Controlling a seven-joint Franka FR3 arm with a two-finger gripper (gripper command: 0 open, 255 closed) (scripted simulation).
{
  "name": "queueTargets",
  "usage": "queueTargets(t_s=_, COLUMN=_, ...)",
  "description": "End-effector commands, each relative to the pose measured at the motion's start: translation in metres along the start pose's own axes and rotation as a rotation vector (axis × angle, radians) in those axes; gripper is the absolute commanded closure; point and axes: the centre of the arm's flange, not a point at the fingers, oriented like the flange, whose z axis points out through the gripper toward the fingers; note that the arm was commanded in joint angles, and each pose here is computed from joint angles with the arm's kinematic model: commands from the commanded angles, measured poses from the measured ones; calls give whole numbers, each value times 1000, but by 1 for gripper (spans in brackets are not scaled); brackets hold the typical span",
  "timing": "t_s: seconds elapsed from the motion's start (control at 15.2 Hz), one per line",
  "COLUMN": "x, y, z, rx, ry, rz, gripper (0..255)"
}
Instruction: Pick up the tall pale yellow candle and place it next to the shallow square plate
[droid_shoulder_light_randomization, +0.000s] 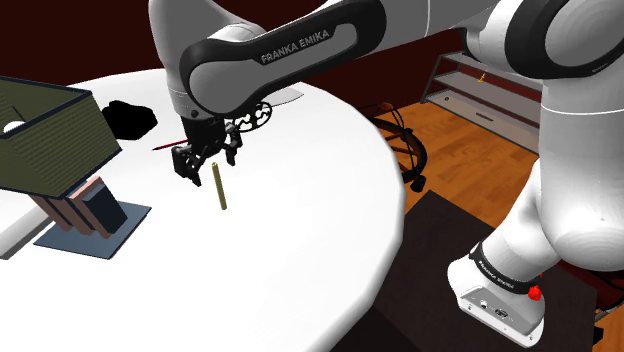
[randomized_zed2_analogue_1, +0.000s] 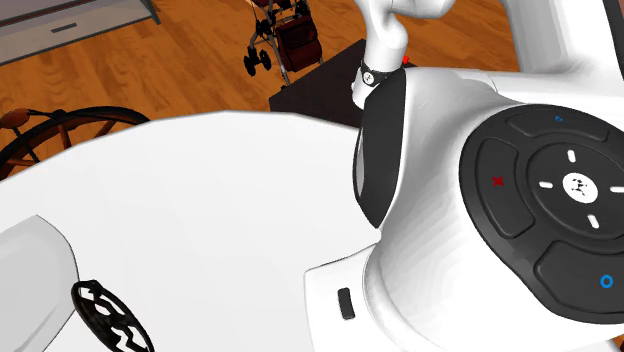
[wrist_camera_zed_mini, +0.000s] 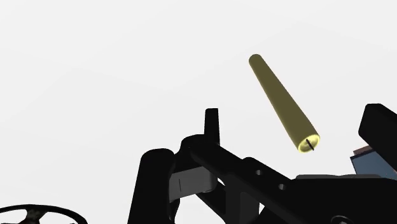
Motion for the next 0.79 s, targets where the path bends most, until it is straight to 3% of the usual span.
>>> queueTargets(t_s=0.0, x=0, y=0, z=0, rx=0, ry=0, rz=0, gripper=0)
queueTargets(t_s=0.13, x=0, y=0, z=0, rx=0, ry=0, rz=0, gripper=0)
queueTargets(t_s=0.2, x=0, y=0, z=0, rx=0, ry=0, rz=0, gripper=255)
queueTargets(t_s=0.73, x=0, y=0, z=0, rx=0, ry=0, rz=0, gripper=255)
